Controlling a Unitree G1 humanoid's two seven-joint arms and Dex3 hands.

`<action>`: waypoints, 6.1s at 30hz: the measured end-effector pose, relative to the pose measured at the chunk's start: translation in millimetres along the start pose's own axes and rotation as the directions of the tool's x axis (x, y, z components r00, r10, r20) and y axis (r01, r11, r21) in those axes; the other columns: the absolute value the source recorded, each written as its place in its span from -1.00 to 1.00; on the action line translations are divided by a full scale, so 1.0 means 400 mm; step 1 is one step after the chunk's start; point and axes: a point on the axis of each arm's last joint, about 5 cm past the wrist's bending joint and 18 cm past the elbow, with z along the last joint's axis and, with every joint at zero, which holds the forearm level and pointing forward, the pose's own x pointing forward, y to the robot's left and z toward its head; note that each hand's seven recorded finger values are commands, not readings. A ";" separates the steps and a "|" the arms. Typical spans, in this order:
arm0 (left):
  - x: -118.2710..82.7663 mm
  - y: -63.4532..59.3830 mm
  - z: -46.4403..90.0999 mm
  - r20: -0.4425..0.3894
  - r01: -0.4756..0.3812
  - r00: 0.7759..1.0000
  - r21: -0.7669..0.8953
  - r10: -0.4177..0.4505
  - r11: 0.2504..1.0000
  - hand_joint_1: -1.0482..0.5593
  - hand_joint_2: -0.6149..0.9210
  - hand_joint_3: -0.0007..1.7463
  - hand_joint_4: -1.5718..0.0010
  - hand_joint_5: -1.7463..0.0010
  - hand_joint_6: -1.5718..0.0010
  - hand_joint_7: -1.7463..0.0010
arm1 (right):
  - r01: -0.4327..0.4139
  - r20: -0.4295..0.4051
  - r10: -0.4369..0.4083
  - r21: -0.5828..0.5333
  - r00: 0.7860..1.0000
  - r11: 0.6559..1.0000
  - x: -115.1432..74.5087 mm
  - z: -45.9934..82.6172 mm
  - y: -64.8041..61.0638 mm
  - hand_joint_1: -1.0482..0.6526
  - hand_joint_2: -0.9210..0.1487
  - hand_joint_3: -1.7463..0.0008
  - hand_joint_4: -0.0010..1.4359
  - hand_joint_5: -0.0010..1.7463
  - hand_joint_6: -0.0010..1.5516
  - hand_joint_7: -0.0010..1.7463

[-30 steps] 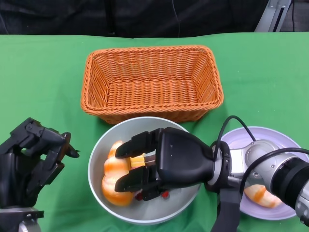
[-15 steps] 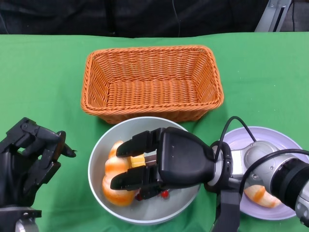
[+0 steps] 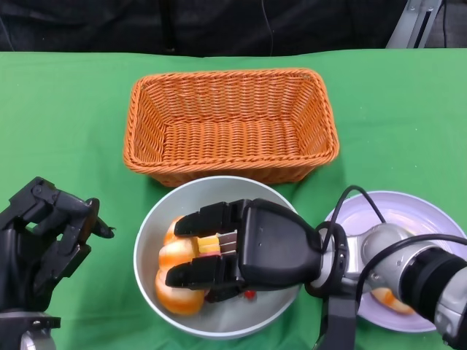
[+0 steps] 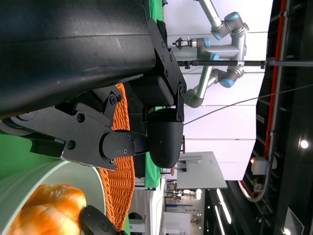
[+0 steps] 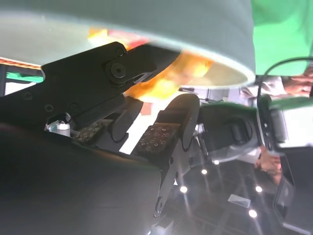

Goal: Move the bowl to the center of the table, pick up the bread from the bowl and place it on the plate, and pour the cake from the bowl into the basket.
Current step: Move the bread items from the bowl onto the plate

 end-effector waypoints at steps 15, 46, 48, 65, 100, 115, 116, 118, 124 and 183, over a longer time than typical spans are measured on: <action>0.002 0.009 0.009 0.023 0.005 1.000 0.020 -0.005 1.000 0.13 0.99 -0.67 -0.15 -0.64 -0.16 -0.30 | -0.048 -0.040 0.048 0.015 0.998 0.999 0.017 0.002 0.011 -0.65 -0.75 0.99 0.34 -0.98 0.11 -0.98; 0.007 0.003 0.013 0.038 0.090 0.995 0.055 -0.092 0.994 0.15 1.00 -0.59 -0.01 -0.88 -0.13 -0.37 | -0.118 -0.154 0.150 0.200 0.977 0.973 0.067 0.018 0.009 -0.24 -0.85 0.99 0.19 0.23 0.30 -1.00; 0.007 0.003 0.013 0.038 0.090 0.995 0.055 -0.092 0.994 0.16 0.99 -0.60 -0.01 -0.88 -0.13 -0.37 | -0.114 -0.159 0.147 0.200 0.976 0.973 0.067 0.019 0.010 -0.25 -0.85 0.99 0.10 0.34 0.28 -1.00; 0.001 0.010 0.010 0.041 0.094 0.994 0.077 -0.097 0.993 0.14 0.96 -0.56 0.00 -0.86 -0.11 -0.39 | -0.065 -0.186 0.106 0.213 0.977 0.975 0.058 0.027 0.018 -0.26 -0.71 0.99 0.09 0.31 0.29 -0.99; 0.002 0.015 0.011 0.022 0.073 0.997 0.084 -0.076 0.994 0.18 0.73 -0.14 -0.04 -0.84 -0.12 -0.38 | 0.149 -0.298 -0.070 0.250 0.952 0.957 -0.017 -0.014 -0.058 -0.03 -0.99 0.91 -0.03 0.87 -0.09 0.52; 0.001 0.015 0.009 0.006 0.076 0.997 0.097 -0.077 0.992 0.19 0.74 -0.16 -0.06 -0.80 -0.13 -0.36 | 0.203 -0.317 -0.115 0.261 0.941 0.944 -0.024 -0.006 -0.068 -0.05 -0.99 0.94 0.06 0.69 0.06 0.17; 0.000 0.015 0.008 0.003 0.076 0.997 0.097 -0.077 0.992 0.19 0.74 -0.16 -0.06 -0.80 -0.13 -0.36 | 0.209 -0.317 -0.121 0.259 0.941 0.943 -0.024 -0.008 -0.072 -0.05 -0.99 0.96 0.10 0.62 0.12 0.06; 0.000 0.015 0.007 0.001 0.075 0.997 0.097 -0.076 0.992 0.19 0.73 -0.15 -0.06 -0.80 -0.13 -0.36 | 0.224 -0.321 -0.135 0.261 0.938 0.939 -0.022 -0.011 -0.078 -0.04 -0.96 0.98 0.12 0.56 0.18 -0.05; -0.003 0.017 0.003 -0.011 0.069 0.998 0.095 -0.068 0.993 0.19 0.71 -0.13 -0.06 -0.81 -0.13 -0.38 | 0.275 -0.351 -0.170 0.273 0.921 0.922 -0.024 -0.004 -0.093 0.01 -0.99 0.98 0.07 0.74 0.07 0.21; 0.009 0.022 0.004 -0.042 0.074 0.997 0.109 -0.070 0.991 0.19 0.66 -0.07 -0.10 -0.74 -0.16 -0.36 | 0.817 -0.914 -0.223 0.168 0.338 0.551 -0.157 0.116 -0.280 0.06 -0.32 -0.33 0.05 1.00 -0.14 0.76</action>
